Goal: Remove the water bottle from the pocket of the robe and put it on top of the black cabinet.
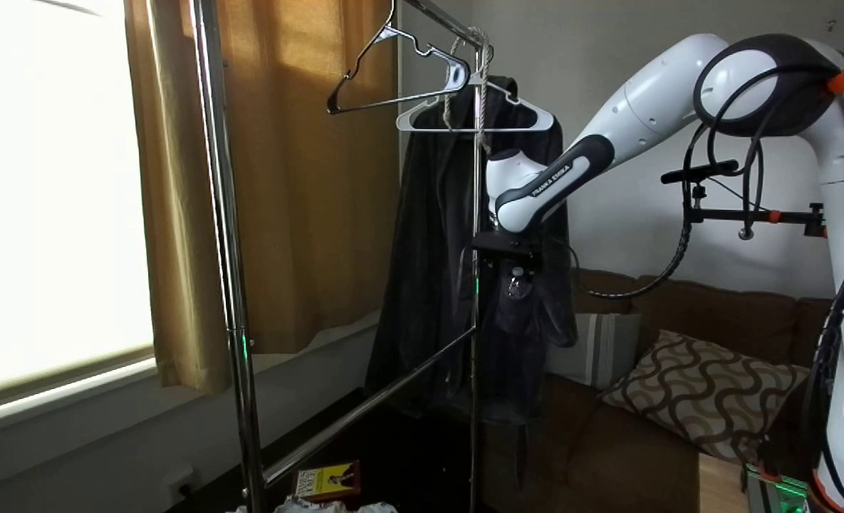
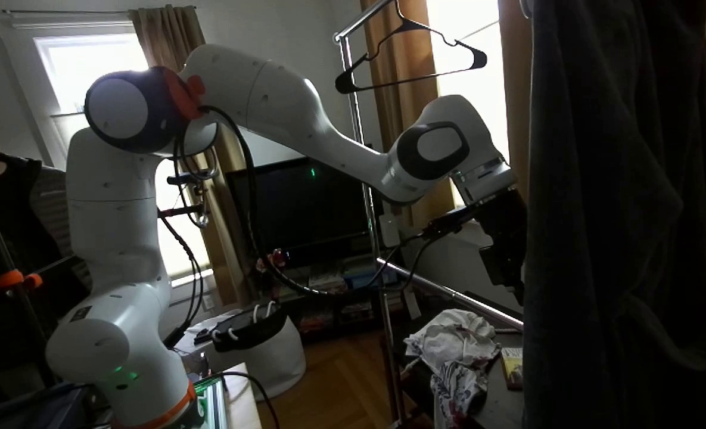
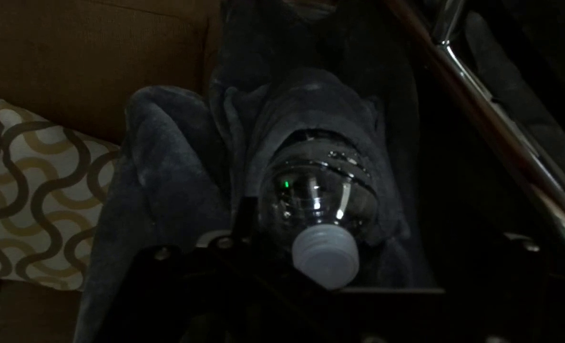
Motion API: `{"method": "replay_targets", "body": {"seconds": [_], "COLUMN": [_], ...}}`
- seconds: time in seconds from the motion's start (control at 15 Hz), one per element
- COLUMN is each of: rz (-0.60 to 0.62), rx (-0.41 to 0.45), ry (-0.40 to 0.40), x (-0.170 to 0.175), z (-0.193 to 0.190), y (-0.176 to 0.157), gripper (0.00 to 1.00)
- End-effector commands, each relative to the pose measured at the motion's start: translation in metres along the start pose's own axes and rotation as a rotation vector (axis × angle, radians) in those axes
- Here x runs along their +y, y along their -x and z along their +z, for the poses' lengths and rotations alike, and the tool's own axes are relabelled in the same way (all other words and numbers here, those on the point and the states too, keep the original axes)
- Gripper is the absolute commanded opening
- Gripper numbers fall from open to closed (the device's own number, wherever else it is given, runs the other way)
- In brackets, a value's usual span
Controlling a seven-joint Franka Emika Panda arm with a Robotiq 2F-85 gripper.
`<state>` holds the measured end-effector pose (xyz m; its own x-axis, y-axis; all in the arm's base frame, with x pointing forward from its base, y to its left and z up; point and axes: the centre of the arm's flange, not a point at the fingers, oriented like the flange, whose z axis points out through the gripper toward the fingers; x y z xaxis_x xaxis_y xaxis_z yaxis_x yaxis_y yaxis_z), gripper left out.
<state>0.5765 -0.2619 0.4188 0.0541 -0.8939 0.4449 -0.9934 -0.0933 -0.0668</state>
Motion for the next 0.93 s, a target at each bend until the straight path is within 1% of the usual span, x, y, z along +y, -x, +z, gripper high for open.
{"method": "replay_targets", "body": {"seconds": [0.0,0.13,0.2,0.27,0.4,0.47,0.53,0.73,0.8,0.87], "rz": [0.087,0.086,0.076,0.067,0.045,0.039,0.032,-0.010,-0.028,-0.046], "rx": [0.039,0.054,0.061,0.068,0.071,0.076,0.078,0.071,0.071,0.066], "ry": [0.016,0.022,0.022,0.028,0.033,0.040,0.045,0.067,0.080,0.087], "x": [-0.008,-0.008,-0.007,-0.006,-0.005,-0.005,-0.005,-0.002,-0.001,0.001], "z": [0.006,0.006,0.003,0.002,0.000,-0.001,-0.001,-0.005,-0.005,-0.006], "y": [-0.011,-0.018,-0.021,-0.023,-0.023,-0.023,-0.023,-0.022,-0.021,-0.021], "gripper": [0.98,0.97,0.94,0.88,0.84,0.80,0.82,0.77,0.80,0.80]}}
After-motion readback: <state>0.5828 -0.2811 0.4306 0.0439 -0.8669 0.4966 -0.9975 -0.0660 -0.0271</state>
